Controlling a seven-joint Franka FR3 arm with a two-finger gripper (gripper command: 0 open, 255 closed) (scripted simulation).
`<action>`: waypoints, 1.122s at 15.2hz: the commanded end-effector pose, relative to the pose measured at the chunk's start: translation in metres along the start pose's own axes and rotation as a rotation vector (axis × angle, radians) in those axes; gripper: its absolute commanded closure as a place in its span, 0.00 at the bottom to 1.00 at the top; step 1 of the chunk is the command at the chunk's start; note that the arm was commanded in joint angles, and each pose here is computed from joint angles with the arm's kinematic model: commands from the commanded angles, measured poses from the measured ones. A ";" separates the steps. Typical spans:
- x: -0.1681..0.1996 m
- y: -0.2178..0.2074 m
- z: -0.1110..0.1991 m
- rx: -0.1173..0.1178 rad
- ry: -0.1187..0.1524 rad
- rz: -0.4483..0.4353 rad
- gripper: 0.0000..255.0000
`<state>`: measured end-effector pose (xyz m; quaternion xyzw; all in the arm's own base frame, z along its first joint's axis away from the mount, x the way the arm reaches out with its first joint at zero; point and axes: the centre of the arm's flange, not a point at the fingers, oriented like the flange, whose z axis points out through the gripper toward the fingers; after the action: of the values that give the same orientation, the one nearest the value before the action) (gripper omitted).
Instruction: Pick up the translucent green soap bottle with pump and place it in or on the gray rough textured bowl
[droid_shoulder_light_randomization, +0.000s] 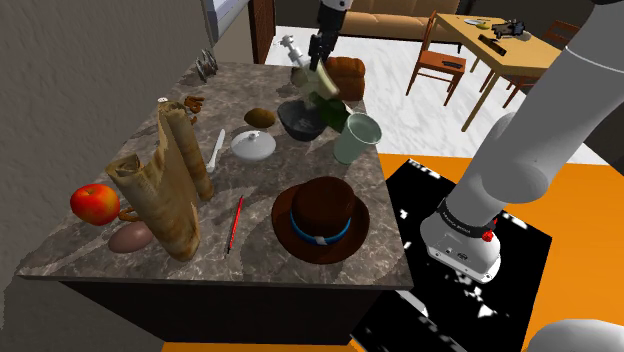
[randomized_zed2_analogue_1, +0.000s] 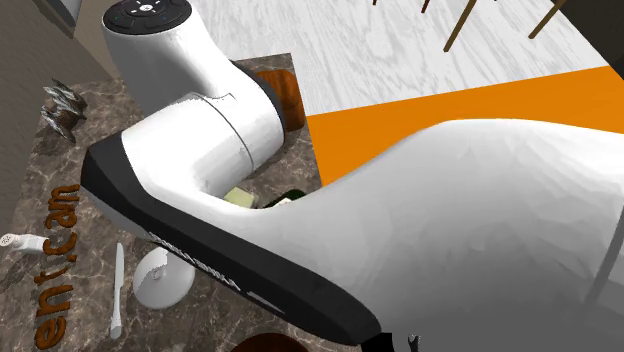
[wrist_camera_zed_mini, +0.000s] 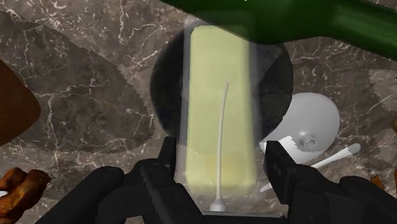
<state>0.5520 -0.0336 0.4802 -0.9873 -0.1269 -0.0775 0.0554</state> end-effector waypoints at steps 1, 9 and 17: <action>-0.001 0.001 0.010 0.000 0.001 0.000 1.00; -0.008 0.004 0.051 0.000 0.001 0.000 1.00; -0.009 0.005 0.054 0.000 0.001 0.000 1.00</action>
<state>0.5523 -0.0333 0.4250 -0.9873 -0.1267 -0.0777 0.0554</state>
